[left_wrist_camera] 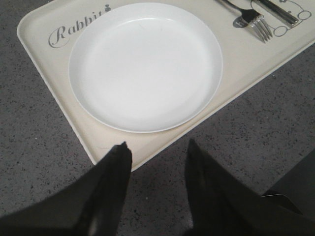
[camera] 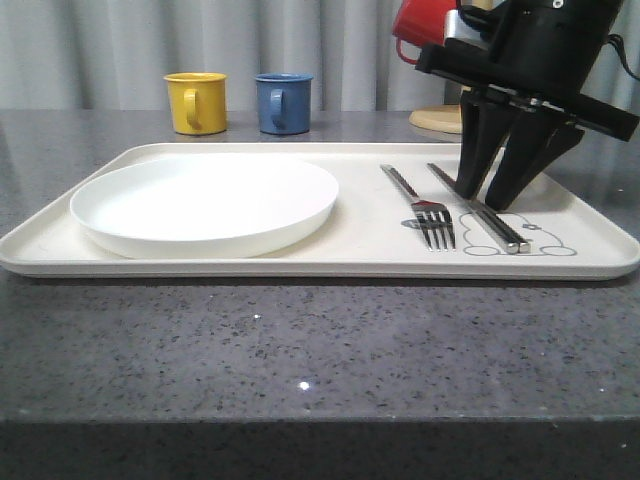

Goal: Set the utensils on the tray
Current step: 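Lay the chopsticks on the tray beside the fork and release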

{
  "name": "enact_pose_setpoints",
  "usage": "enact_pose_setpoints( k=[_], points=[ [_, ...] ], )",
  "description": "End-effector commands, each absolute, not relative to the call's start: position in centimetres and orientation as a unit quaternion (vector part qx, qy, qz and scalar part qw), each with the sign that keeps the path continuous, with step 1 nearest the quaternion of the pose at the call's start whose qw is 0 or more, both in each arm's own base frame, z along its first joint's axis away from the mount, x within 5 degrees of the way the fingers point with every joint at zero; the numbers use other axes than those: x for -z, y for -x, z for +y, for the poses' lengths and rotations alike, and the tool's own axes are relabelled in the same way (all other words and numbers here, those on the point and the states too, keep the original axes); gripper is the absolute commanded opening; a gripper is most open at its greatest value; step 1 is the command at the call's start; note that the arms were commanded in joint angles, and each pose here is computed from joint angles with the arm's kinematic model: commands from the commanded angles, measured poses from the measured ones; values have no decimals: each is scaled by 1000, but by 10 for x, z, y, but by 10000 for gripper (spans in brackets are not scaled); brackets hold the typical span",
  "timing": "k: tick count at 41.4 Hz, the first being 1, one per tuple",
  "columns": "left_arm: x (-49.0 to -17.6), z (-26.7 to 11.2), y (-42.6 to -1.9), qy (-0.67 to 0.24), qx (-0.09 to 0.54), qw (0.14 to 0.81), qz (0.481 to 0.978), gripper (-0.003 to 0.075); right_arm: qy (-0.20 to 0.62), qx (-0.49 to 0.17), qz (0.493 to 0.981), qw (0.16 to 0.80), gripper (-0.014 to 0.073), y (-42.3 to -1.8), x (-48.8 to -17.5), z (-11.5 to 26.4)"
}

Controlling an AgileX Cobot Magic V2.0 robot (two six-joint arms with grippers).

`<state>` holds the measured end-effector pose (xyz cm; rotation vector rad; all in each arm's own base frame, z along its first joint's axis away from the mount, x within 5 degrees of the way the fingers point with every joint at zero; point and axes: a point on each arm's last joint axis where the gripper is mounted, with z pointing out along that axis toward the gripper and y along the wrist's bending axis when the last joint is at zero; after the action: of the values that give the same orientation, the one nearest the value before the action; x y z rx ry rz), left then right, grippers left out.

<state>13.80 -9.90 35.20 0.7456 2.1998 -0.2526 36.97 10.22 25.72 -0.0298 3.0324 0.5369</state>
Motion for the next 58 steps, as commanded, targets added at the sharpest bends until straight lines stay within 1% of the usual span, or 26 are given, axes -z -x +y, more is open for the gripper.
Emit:
enact_pose_setpoints(
  k=[1,5,13,17,21,24,29,35,40,42,54,56,58],
  points=[
    [-366,-101,-139,-287,116,435,845,284,49,-193,976,84,287,-361,-295,102],
    [-366,-101,-139,-287,116,435,845,284,82,-175,975,114,287,-353,-311,97],
    [-366,-101,-139,-287,116,435,845,284,111,-72,979,155,287,-331,-344,70],
    [-366,-101,-139,-287,116,435,845,284,96,-27,982,162,287,-326,-354,47],
    [-366,-101,-139,-287,116,435,845,284,61,-11,985,159,286,-326,-355,21],
    [-366,-101,-139,-287,116,435,845,284,34,-3,987,156,286,-328,-353,-2],
    [-366,-101,-139,-287,116,435,845,284,14,10,990,139,286,-336,-340,-37],
    [-366,-101,-139,-287,116,435,845,284,-2,15,994,111,286,-344,-320,-65],
    [-366,-101,-139,-287,116,435,845,284,-7,20,995,96,286,-351,-305,-76],
    [-366,-101,-139,-287,116,435,845,284,-5,33,996,88,286,-354,-300,-79],
    [-366,-101,-139,-287,116,435,845,284,-1,41,998,55,284,-363,-277,-84],
    [-366,-101,-139,-287,116,435,845,284,-1,41,998,54,267,-363,-277,-84],
    [-366,-101,-139,-287,116,435,845,284,-1,40,998,55,230,-363,-277,-84]
  ],
)
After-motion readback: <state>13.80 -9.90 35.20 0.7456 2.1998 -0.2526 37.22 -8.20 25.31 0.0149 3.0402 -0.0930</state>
